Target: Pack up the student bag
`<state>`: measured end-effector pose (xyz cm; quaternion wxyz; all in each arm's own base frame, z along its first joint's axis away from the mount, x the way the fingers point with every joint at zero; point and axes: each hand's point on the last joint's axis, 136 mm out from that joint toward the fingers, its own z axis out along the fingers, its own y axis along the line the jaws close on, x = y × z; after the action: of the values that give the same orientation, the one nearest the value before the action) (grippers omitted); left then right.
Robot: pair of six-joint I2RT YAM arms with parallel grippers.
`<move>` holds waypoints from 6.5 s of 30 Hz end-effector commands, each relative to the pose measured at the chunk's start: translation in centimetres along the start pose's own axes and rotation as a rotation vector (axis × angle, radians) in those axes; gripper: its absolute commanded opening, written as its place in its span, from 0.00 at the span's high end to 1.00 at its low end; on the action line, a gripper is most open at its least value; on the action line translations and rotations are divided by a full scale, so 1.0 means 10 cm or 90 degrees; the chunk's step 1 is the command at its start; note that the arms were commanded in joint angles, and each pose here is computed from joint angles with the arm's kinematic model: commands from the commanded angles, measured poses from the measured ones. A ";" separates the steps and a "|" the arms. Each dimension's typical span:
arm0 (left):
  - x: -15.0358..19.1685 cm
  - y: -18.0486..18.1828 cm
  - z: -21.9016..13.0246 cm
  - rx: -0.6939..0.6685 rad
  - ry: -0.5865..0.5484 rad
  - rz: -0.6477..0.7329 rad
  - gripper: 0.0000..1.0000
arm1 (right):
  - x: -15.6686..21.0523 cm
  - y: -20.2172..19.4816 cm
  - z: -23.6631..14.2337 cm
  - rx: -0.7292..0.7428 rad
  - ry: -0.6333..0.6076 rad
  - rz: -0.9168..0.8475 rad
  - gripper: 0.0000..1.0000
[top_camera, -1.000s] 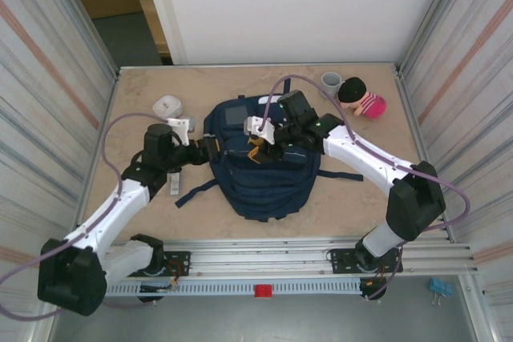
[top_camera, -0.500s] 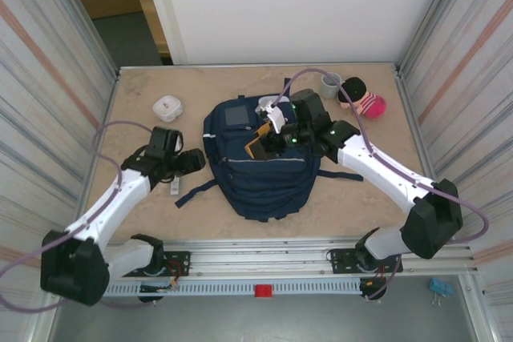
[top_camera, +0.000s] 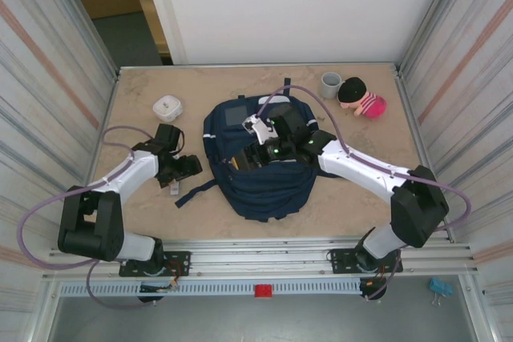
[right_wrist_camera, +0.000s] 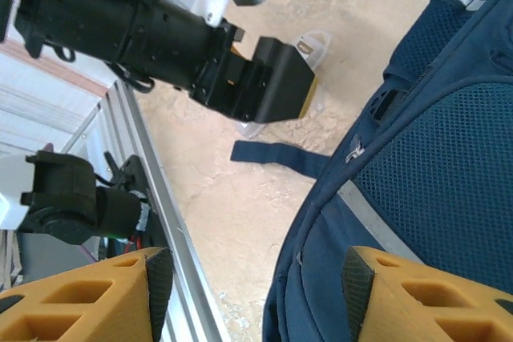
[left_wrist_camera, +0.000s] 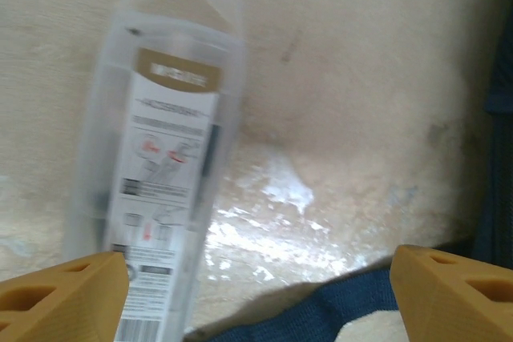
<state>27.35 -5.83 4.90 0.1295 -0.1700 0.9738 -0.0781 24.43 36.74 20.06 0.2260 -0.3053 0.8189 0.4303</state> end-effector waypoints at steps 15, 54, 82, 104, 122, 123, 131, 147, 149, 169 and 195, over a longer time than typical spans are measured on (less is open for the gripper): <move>0.15 0.38 0.11 -0.006 0.035 -0.077 0.15 | -0.14 0.20 0.36 -0.021 0.008 -0.005 0.42; 0.06 0.25 0.27 -0.053 -0.001 0.006 0.43 | -0.08 -0.01 0.21 0.114 -0.072 0.144 0.42; 0.14 0.00 0.22 0.030 -0.038 0.023 0.61 | -0.07 -0.13 -0.06 0.266 -0.100 0.115 0.40; 0.06 -0.78 -0.71 0.241 -0.120 0.061 0.63 | 0.40 0.07 -0.10 0.253 -0.182 0.087 0.40; 0.10 -1.31 -1.25 0.473 -0.141 0.023 0.64 | 0.45 0.45 -0.10 0.172 -0.248 -0.009 0.39; 0.09 -1.27 -1.23 0.470 -0.148 0.006 0.64 | 0.45 0.45 -0.13 0.179 -0.254 -0.010 0.39; 0.06 -1.20 -1.40 0.459 -0.150 0.006 0.59 | 0.23 0.48 -0.22 0.195 -0.231 -0.044 0.34; 0.08 -1.43 -1.41 0.572 -0.076 -0.118 0.59 | -0.14 0.39 0.38 0.137 -0.208 -0.040 0.37; 0.10 -1.42 -1.39 0.573 -0.071 -0.125 0.58 | -0.19 0.37 0.42 0.125 -0.222 -0.033 0.38; 0.15 -1.48 -1.37 0.631 -0.042 -0.176 0.52 | -0.14 0.34 0.63 0.065 -0.240 -0.003 0.51; 0.19 -1.86 -1.48 0.342 -0.307 0.369 0.22 | 0.45 -0.33 -1.09 0.230 -0.316 0.136 0.89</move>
<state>27.17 -22.49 23.53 0.3431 0.0095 0.8592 -0.3793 23.36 28.09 22.54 0.4531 -0.0926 0.8053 0.3709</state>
